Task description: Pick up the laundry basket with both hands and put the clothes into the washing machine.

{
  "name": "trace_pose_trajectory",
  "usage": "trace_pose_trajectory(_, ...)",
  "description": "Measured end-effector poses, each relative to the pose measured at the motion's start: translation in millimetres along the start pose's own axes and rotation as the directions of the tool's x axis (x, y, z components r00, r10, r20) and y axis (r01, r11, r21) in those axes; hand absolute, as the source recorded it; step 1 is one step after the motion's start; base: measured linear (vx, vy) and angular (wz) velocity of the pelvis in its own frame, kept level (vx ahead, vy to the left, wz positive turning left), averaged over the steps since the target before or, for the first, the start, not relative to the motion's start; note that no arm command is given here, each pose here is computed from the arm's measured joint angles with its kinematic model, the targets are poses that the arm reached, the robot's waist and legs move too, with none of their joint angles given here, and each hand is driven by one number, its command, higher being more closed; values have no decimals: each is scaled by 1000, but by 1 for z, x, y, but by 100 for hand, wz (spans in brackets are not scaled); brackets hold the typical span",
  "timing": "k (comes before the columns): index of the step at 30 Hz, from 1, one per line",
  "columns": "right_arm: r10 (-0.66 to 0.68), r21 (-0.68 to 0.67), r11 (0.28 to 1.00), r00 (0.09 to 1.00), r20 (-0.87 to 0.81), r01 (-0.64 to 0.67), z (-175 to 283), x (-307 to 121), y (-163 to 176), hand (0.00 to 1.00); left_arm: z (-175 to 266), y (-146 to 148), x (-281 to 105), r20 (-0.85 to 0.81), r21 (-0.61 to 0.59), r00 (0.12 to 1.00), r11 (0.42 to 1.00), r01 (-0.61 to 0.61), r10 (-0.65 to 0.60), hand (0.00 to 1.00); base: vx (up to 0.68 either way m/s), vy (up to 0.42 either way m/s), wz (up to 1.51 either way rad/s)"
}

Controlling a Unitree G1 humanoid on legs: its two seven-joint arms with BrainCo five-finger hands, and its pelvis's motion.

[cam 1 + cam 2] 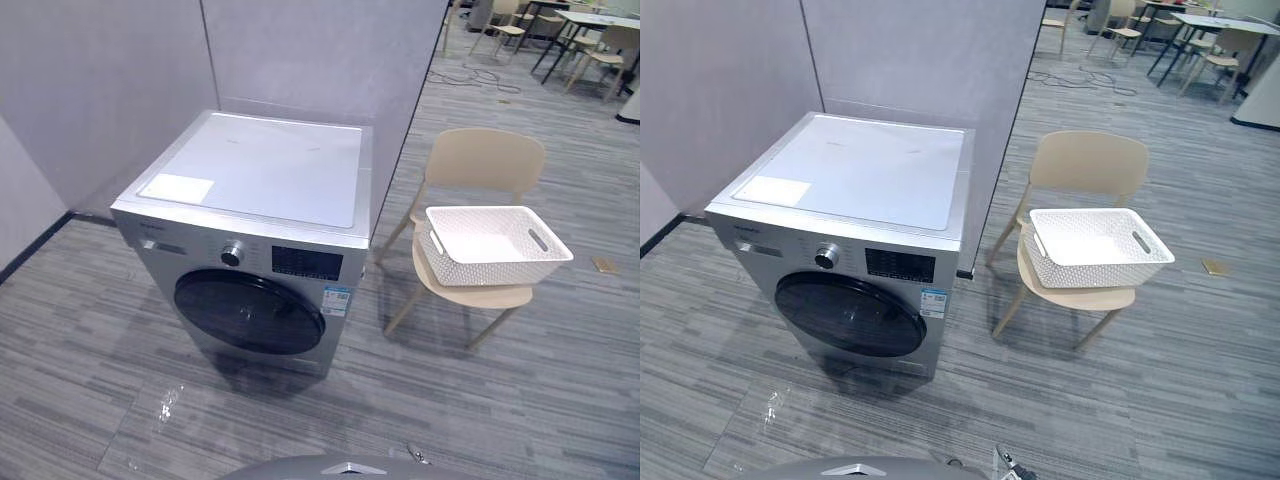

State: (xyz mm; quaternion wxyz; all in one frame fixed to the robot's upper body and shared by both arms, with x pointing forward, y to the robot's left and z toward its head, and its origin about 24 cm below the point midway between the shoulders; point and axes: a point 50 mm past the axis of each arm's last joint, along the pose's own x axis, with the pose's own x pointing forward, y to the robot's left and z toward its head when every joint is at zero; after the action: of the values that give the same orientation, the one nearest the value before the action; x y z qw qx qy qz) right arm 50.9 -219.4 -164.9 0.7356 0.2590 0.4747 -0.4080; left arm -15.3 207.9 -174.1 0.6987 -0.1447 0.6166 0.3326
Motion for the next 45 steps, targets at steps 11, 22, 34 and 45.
trace_pose_trajectory(11, 20, -102, 994, 1000, -22, -22, -5, 0, 5, 0, 46, -33, -4, 186, 105, 975, 989, 105, -123, 0, -2, 32, 27)
trace_pose_trajectory(22, 121, -121, 986, 992, 29, -117, 0, -5, 37, 0, 83, -56, -10, 282, 91, 945, 985, 145, -165, 0, 129, -77, 84)
trace_pose_trajectory(34, 110, -245, 965, 993, 46, -96, 17, 0, 32, 0, 59, -55, -8, 214, -43, 969, 990, 133, -121, 0, 181, -445, 71)
trace_pose_trajectory(45, -17, -23, 1000, 999, 28, 17, 10, 0, 8, 0, 75, -56, -9, 258, 56, 956, 990, 129, -139, 0, -25, -28, 65)
